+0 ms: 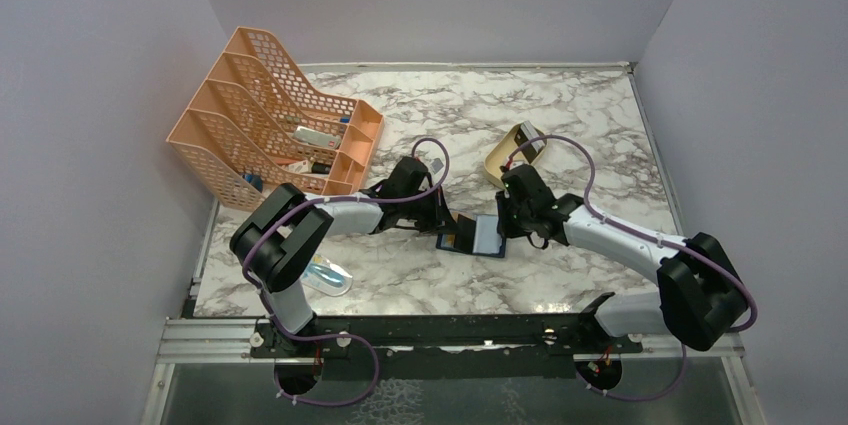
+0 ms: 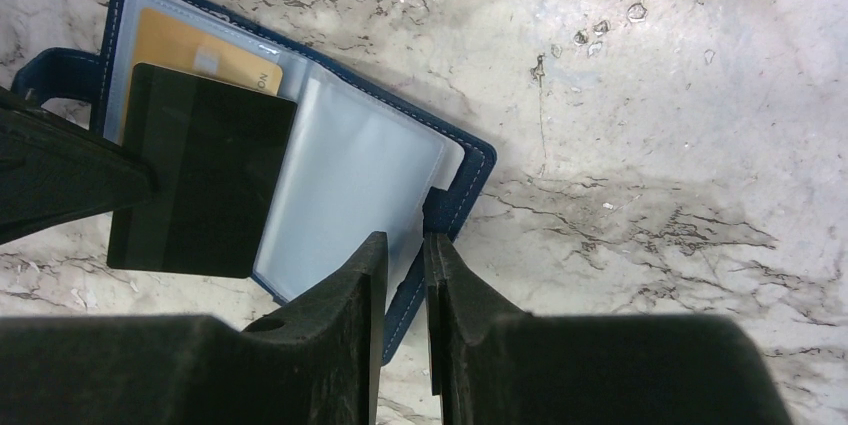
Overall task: Put the credit cards into the card holder
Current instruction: Insert the credit card into the card holder.
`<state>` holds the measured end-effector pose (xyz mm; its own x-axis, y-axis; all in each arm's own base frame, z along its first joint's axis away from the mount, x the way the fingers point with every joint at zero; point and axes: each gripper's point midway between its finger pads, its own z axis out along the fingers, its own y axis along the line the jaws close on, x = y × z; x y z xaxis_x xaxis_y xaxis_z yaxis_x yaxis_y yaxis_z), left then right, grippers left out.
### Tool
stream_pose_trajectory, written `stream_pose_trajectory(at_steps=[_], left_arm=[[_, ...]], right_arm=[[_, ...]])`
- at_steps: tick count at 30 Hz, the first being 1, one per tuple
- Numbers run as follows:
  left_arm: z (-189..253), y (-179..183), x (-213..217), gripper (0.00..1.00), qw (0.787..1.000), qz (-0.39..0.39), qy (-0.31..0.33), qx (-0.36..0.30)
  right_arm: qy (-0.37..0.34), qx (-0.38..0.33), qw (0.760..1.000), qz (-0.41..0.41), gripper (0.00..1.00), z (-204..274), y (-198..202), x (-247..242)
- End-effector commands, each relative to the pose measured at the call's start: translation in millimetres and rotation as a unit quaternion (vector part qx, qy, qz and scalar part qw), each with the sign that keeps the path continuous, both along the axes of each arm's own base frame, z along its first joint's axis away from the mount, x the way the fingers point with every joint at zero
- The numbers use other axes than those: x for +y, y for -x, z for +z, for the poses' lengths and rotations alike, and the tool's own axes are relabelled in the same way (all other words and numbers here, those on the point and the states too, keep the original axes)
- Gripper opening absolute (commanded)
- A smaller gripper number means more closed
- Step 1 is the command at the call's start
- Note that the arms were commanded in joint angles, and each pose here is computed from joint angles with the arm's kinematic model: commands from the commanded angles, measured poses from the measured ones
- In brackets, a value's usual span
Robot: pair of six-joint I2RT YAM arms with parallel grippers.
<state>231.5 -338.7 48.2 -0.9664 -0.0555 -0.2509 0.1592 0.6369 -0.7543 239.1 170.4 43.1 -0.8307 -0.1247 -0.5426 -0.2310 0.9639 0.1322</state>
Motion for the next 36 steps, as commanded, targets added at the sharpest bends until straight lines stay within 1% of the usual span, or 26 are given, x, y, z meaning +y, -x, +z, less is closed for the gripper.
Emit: stream_pose_trajectory(at_steps=[1, 6, 10, 16, 21, 22, 29, 36], left_arm=[[6, -2, -4, 0.0, 1.0, -0.004, 0.006, 0.0], [20, -3, -7, 0.0, 1.0, -0.007, 0.01, 0.003], [40, -4, -10, 0.0, 0.999, -0.009, 0.03, -0.01], [44, -3, -15, 0.0, 0.999, -0.016, 0.045, -0.004], [39, -4, -16, 0.0, 0.999, -0.023, 0.042, -0.004], [26, -3, -15, 0.0, 0.999, -0.024, 0.032, 0.008], [0, -2, -11, 0.0, 0.999, -0.028, 0.004, 0.016], [-11, -2, -6, 0.0, 0.999, -0.029, -0.018, 0.016]], right_arm=[[0.009, 0.009, 1.0, -0.01, 0.19, -13, 1, -2], [0.022, 0.022, 0.999, -0.015, 0.15, -22, 4, -6], [0.025, 0.017, 0.999, -0.017, 0.14, -20, 2, -8], [0.024, 0.016, 0.999, -0.017, 0.14, -19, 3, -8], [0.02, 0.016, 1.0, -0.016, 0.14, -18, 4, -7], [0.021, 0.016, 1.0, -0.016, 0.14, -19, 4, -8], [0.021, 0.015, 1.0, -0.017, 0.14, -17, 4, -8], [0.022, 0.015, 0.999, -0.02, 0.14, -18, 4, -9]])
